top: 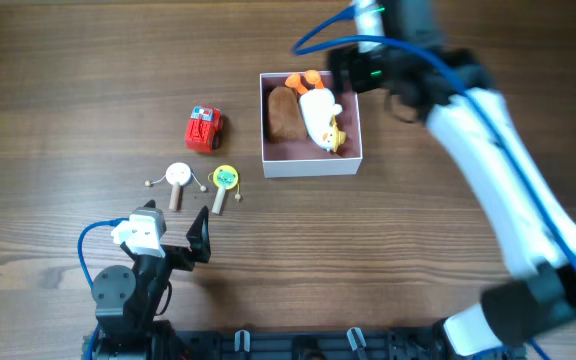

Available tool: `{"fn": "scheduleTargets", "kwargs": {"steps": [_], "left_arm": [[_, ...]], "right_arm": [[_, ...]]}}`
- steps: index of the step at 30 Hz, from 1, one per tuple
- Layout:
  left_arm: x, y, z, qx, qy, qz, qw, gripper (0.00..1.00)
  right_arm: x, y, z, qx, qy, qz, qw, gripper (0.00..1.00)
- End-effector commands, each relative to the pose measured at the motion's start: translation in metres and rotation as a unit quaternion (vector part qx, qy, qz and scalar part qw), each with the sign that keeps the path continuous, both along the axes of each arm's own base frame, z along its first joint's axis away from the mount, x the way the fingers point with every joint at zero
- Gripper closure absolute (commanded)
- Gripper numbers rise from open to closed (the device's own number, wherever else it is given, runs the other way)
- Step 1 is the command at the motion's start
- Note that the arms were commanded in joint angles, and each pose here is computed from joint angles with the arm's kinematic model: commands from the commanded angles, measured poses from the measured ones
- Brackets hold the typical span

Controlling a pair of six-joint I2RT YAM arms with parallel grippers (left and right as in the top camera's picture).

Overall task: Pack container
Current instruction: 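Carry plush duck into the box beside the brown plush, release, then raise right gripper away from the box to the upper right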

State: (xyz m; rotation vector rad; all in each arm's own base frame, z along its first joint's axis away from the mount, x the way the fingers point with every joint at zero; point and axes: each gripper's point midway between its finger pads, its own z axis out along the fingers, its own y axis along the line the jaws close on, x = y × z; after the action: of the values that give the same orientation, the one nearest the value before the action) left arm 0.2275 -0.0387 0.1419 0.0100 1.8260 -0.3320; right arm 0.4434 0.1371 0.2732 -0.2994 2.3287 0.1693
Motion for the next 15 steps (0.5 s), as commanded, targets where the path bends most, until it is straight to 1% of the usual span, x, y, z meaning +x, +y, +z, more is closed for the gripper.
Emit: {"fn": "scheduleTargets", "kwargs": {"steps": [1, 4, 7, 11, 15], "left_arm": [[0.000, -0.002, -0.001, 0.003, -0.003, -0.008, 1.000, 0.00], [0.000, -0.002, -0.001, 0.003, -0.003, -0.008, 1.000, 0.00], [0.000, -0.002, -0.001, 0.004, -0.003, -0.008, 1.000, 0.00], [0.000, -0.002, -0.001, 0.004, -0.003, -0.008, 1.000, 0.00], [-0.002, -0.006, -0.001, 0.000, -0.003, -0.020, 1.000, 0.00]], "right_arm": [[-0.008, -0.093, 0.024, 0.010, -0.002, -0.129, 0.992, 0.00], [-0.017, -0.157, 0.005, 0.053, 0.046, -0.196, 0.978, 0.01], [-0.025, -0.194, -0.022, 0.106, 0.095, -0.246, 0.959, 0.01], [-0.033, -0.227, -0.068, 0.145, 0.161, -0.301, 0.929, 0.00], [-0.037, -0.239, -0.106, 0.156, 0.214, -0.331, 0.905, 0.00]]}}
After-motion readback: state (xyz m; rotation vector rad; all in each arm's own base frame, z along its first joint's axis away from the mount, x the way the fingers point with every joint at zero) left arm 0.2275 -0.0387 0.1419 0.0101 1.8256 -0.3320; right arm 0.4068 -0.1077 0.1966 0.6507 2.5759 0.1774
